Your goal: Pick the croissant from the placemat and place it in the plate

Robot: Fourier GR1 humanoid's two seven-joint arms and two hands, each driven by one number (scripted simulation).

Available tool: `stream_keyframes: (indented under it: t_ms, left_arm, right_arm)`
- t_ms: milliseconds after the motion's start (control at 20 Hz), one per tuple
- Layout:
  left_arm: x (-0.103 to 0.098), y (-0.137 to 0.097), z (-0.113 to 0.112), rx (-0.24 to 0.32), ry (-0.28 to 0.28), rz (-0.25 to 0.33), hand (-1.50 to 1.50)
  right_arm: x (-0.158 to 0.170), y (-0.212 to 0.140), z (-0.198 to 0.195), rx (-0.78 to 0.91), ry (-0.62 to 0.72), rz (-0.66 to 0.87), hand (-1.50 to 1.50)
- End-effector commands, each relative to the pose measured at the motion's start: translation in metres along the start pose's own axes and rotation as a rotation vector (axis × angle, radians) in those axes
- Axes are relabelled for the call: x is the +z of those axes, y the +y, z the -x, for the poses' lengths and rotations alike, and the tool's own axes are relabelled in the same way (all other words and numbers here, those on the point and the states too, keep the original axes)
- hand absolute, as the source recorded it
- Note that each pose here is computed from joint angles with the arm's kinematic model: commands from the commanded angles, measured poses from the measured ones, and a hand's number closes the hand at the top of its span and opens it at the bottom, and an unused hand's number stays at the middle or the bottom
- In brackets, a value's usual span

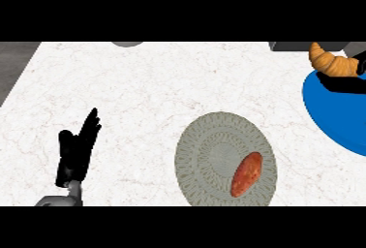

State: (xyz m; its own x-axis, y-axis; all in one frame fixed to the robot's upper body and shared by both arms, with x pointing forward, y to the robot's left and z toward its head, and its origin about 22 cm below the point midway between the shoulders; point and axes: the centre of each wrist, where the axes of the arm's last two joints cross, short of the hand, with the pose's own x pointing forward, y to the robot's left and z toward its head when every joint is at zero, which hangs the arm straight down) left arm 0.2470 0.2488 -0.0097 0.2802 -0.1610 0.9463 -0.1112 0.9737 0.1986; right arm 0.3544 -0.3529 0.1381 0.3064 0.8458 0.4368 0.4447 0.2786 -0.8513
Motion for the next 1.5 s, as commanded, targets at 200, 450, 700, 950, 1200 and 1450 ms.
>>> stream_keyframes:
  t_ms: [200,450,700,950,1200,1450]
  left_arm:
    - [0.007,0.010,0.017,-0.005,0.001,0.003,0.00]
    - [-0.008,-0.001,0.001,0.007,0.005,0.030,0.00]
    - [-0.003,-0.002,0.015,-0.012,-0.020,0.015,0.00]
    - [-0.009,-0.004,-0.015,0.005,-0.024,0.029,0.00]
    - [-0.003,0.001,-0.004,-0.015,-0.020,0.045,0.00]
    - [-0.001,-0.001,0.005,0.010,-0.005,0.020,0.00]
  right_arm:
    - [-0.029,-0.001,0.051,0.022,0.101,0.007,1.50]
    - [-0.038,0.003,0.092,0.054,0.143,-0.037,1.50]
    - [-0.036,0.014,0.120,0.065,0.206,-0.180,1.50]
    - [-0.031,0.029,0.124,0.024,0.258,-0.420,1.50]
    - [-0.032,0.004,0.157,0.037,0.283,-0.499,-1.50]
    - [-0.020,0.019,0.161,-0.115,0.101,-0.468,-1.50]
